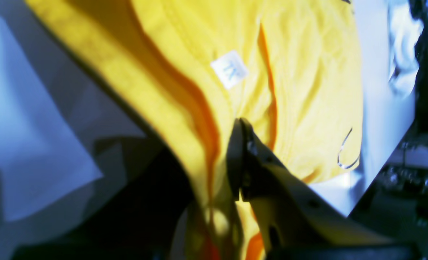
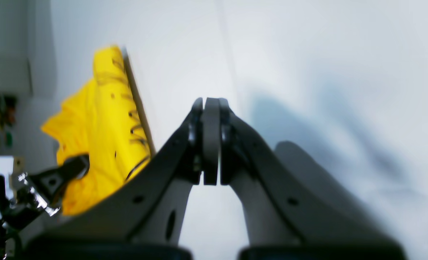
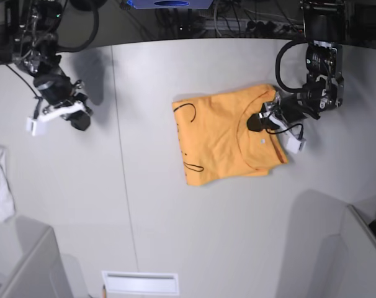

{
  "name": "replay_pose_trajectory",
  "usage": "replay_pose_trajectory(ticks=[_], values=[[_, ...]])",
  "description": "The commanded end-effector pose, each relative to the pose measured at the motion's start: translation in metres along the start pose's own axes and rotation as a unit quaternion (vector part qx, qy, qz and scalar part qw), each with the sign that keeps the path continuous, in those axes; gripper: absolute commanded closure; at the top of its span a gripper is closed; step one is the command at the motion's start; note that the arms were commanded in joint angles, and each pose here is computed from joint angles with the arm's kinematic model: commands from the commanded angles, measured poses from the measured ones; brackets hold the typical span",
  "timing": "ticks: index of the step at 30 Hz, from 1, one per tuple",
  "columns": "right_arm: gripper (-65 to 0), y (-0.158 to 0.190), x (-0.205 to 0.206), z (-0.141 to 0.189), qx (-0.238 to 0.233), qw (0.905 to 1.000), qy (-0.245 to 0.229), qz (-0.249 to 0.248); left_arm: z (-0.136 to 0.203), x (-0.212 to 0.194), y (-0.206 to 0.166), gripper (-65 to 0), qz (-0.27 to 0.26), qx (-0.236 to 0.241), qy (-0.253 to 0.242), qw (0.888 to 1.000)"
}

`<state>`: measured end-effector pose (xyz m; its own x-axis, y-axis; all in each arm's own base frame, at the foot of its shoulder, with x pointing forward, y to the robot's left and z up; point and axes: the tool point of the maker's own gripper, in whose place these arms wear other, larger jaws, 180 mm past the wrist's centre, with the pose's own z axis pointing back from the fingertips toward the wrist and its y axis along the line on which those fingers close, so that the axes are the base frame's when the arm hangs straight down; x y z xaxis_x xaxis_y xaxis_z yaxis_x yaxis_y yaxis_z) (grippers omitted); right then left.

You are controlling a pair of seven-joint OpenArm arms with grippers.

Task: Fold the T-shirt properly
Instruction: 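Grasp the folded shirt's edge with the left gripper, then drag the folded shirt across the table with the left gripper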

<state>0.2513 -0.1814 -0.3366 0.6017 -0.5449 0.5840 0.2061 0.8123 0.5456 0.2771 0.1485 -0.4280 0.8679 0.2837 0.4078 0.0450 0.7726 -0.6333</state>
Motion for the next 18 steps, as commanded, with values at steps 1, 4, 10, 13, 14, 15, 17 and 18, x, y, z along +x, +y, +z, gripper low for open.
replay_pose_trajectory(ticks=[1, 4, 10, 13, 14, 15, 17, 18], values=[[0.0, 0.001, 0.014, 0.006, 0.007, 0.9996, -0.023, 0.013, 0.003, 0.009, 0.0, 0.0, -0.024, 0.008, 0.008, 1.0], [0.0, -0.016, 0.018, 0.017, -0.007, 0.9992, -0.032, 0.021, -0.007, 0.005, -0.014, 0.0, -0.085, 0.003, 0.057, 0.995], [0.0, -0.061, 0.008, 0.036, -0.066, 0.9972, -0.033, -0.009, -0.03, 0.0, -0.046, 0.0, -0.219, -0.009, 0.143, 0.965], [0.0, -0.081, 0.005, 0.048, -0.094, 0.9932, -0.05, -0.045, -0.041, -0.001, -0.049, 0.0, -0.314, 0.021, 0.181, 0.932], [0.0, -0.086, 0.005, 0.052, -0.102, 0.9917, -0.057, -0.053, -0.045, -0.002, -0.047, 0.0, -0.352, 0.036, 0.196, 0.915], [0.0, -0.091, 0.004, 0.056, -0.111, 0.9903, -0.059, -0.059, -0.048, -0.004, -0.044, 0.0, -0.388, 0.051, 0.209, 0.896], [0.0, -0.097, 0.002, 0.062, -0.121, 0.9885, -0.062, -0.067, -0.053, -0.005, -0.043, 0.0, -0.438, 0.067, 0.224, 0.868], [0.0, -0.1, -0.001, 0.064, -0.125, 0.9877, -0.062, -0.071, -0.057, -0.006, -0.047, 0.0, -0.46, 0.07, 0.228, 0.855]])
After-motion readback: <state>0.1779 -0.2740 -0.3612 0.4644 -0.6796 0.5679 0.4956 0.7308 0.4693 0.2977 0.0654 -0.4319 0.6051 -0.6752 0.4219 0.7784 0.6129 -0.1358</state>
